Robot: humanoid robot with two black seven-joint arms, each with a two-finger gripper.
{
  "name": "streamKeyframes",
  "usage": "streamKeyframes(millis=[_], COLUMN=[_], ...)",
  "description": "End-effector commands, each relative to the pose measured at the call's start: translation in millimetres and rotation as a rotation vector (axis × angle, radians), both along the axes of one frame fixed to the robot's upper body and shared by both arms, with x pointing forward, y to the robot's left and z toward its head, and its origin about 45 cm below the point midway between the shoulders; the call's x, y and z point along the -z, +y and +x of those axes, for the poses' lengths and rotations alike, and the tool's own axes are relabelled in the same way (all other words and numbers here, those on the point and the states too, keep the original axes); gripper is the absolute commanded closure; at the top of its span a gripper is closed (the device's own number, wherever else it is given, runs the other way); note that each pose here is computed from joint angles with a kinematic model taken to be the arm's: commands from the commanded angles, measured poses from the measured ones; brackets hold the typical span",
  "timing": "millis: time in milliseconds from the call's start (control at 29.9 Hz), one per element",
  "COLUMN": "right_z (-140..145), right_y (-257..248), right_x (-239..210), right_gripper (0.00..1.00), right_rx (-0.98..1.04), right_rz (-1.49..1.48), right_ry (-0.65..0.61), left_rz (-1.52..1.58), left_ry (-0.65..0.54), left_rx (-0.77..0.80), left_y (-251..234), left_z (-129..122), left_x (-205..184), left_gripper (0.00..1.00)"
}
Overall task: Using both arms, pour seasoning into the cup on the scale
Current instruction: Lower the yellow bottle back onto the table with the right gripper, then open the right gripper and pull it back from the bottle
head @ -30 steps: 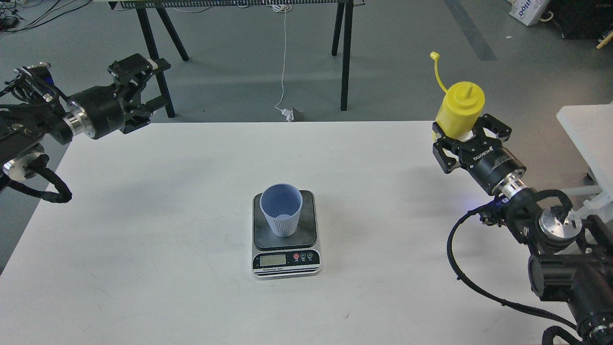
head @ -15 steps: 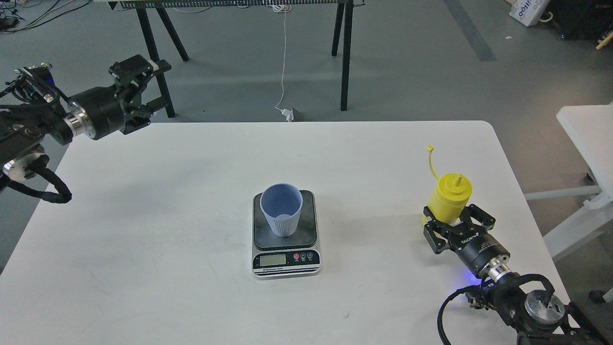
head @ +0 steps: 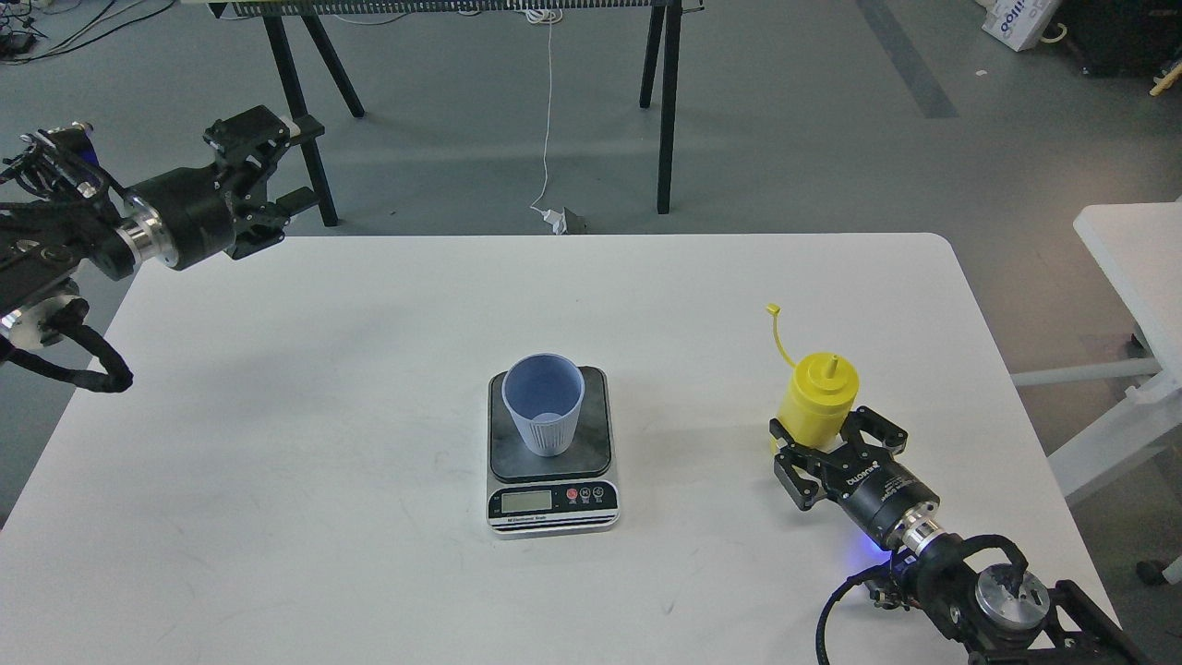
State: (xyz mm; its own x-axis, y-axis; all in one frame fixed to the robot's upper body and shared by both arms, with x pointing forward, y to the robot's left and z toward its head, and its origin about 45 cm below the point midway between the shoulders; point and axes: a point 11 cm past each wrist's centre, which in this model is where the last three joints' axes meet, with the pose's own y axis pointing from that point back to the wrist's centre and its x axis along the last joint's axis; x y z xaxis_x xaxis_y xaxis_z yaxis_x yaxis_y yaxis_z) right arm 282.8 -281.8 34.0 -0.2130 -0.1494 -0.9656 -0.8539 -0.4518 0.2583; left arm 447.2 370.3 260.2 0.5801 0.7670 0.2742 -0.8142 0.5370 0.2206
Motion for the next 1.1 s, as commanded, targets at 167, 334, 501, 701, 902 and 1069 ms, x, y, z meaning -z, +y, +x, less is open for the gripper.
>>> streamKeyframes(millis=[167, 334, 501, 701, 902, 1069], right_z=[-5.0, -10.2, -17.8, -24.6, -47.9, -72.1], right_y=[-14.9, -26.1, -29.9, -27.6, -30.7, -45.2], right_x=[1.4, 2.6, 3.2, -3.0, -1.3, 2.9], right_gripper=[0.06, 0.06, 0.06, 0.06, 0.06, 0.05], right_rx=[0.018, 0.034, 0.035, 0.020, 0.005, 0.006], right_rz=[-0.022, -0.033, -0.037, -0.035, -0.044, -0.075], right_ry=[0.009, 0.018, 0.021, 0.000, 0.014, 0.048], left_rz=[0.000, 0.001, 0.001, -0.001, -0.001, -0.003], left_ry=[0.003, 0.003, 0.003, 0.003, 0.003, 0.004], left_rx=[0.001, 0.000, 0.000, 0.003, 0.003, 0.003], left_y=[-0.6, 0.1, 0.1, -1.4, -1.4, -1.9], left_z=[-0.4, -0.5, -0.5, -0.3, -0.3, -0.4], left_x=[1.4, 1.1, 1.1, 1.6, 1.6, 2.2], left_gripper=[0.01, 0.01, 0.01, 0.01, 0.01, 0.01])
